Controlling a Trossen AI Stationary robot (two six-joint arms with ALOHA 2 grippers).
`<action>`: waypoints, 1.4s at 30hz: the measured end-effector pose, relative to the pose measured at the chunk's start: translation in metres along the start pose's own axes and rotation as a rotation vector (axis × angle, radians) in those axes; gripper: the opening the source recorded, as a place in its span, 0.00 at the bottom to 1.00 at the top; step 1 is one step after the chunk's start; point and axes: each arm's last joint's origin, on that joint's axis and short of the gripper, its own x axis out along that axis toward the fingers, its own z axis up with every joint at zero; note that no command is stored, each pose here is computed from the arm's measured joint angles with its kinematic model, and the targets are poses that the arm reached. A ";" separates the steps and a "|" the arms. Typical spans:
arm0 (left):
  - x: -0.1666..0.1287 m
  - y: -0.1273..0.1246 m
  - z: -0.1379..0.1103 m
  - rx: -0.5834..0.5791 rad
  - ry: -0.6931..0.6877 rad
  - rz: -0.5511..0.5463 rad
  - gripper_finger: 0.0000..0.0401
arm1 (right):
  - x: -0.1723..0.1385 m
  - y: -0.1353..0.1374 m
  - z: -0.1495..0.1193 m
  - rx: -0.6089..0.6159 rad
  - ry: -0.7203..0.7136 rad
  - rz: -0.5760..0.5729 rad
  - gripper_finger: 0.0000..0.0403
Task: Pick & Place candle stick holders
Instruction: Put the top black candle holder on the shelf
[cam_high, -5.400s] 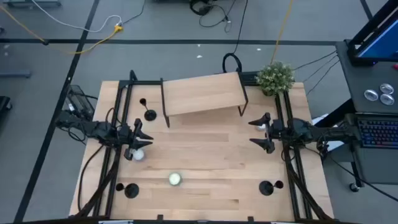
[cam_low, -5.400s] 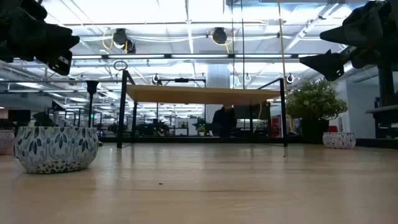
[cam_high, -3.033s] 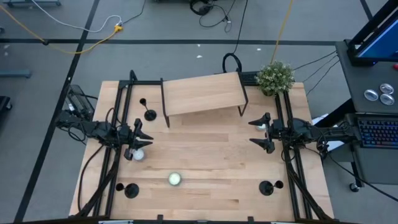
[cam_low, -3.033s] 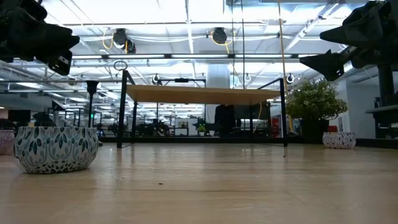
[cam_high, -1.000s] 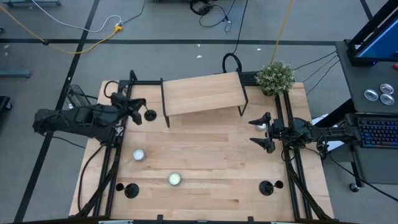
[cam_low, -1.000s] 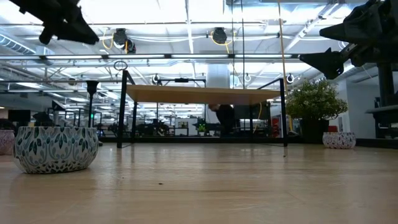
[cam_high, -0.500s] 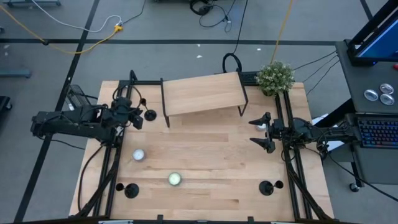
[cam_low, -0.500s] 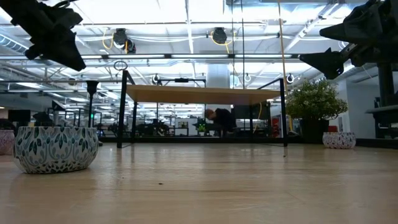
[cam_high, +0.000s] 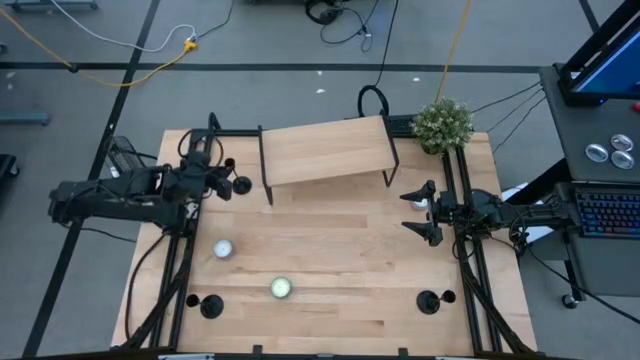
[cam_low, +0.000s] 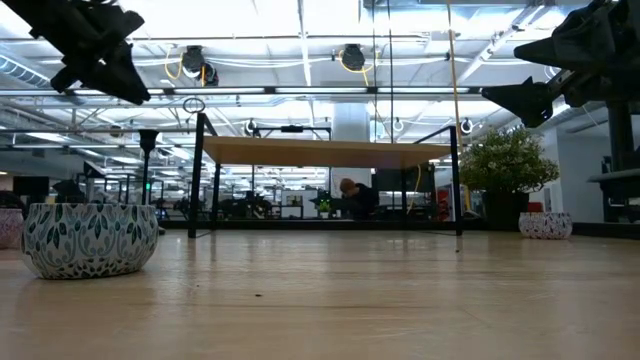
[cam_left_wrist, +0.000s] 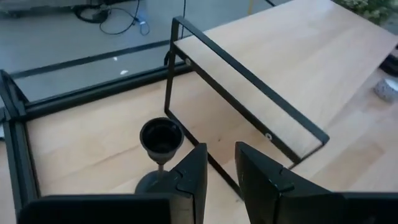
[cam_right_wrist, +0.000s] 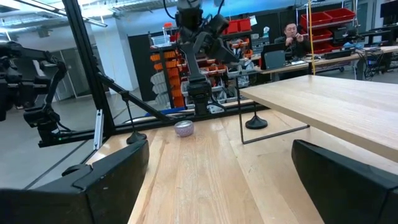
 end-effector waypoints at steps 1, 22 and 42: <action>0.001 -0.001 0.003 -0.018 0.010 0.001 0.21 | 0.000 0.000 0.000 0.000 0.000 0.000 0.97; 0.028 -0.011 0.088 0.105 0.492 0.284 0.21 | 0.000 0.000 0.000 0.000 0.000 0.000 0.97; 0.060 -0.016 0.087 0.191 0.605 0.306 0.21 | 0.000 0.000 0.000 0.000 0.000 0.000 0.97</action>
